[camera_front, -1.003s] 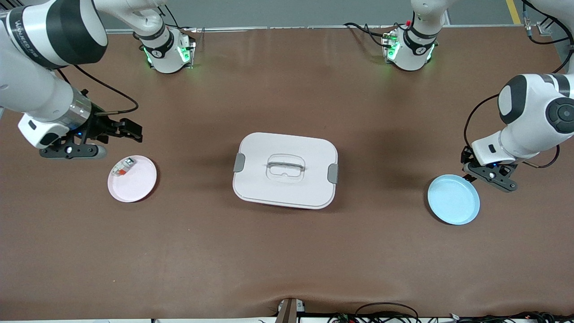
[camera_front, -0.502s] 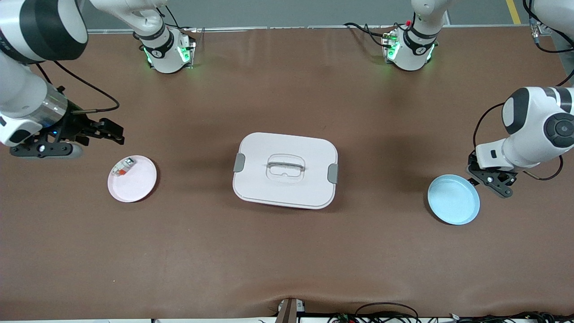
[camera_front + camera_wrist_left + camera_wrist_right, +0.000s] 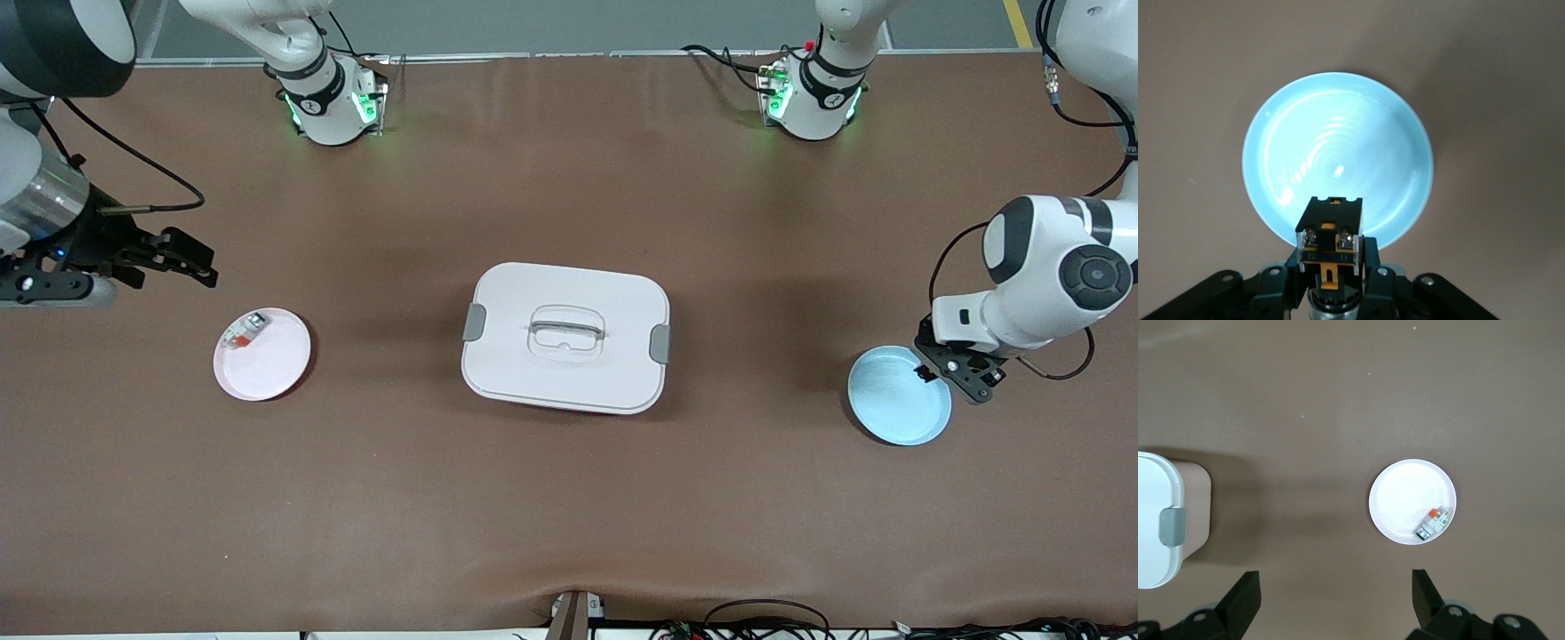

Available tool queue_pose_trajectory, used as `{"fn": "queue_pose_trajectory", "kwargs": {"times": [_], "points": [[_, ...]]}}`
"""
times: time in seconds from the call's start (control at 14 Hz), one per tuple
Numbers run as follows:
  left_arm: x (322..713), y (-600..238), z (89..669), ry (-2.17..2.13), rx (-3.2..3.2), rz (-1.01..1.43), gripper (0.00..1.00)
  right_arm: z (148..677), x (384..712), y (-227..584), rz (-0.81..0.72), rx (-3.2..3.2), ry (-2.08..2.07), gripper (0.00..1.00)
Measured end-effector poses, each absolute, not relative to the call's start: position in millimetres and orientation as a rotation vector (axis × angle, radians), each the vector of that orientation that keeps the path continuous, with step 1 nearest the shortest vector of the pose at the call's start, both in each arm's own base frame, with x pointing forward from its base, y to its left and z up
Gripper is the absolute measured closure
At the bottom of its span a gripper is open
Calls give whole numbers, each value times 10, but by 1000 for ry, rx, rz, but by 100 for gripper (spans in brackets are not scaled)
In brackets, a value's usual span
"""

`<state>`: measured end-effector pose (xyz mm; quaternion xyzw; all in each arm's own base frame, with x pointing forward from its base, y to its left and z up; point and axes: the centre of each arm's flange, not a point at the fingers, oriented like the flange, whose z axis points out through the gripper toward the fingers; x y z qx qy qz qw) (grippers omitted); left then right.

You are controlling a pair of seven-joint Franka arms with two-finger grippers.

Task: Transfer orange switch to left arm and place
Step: 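Lower the switch onto the blue plate and open the left gripper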

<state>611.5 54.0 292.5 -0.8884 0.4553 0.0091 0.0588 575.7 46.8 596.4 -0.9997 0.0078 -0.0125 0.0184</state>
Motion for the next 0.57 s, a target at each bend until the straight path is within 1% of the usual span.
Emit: {"fn": "queue_pose_trajectory", "kwargs": {"times": [0.29, 0.57], "points": [[6212, 489, 2563, 1485, -2603, -52, 65, 6110, 5743, 295, -38, -3105, 68, 0], [6332, 498, 2270, 1595, -2493, -39, 65, 6199, 5733, 245, -46, -3104, 80, 0]]}}
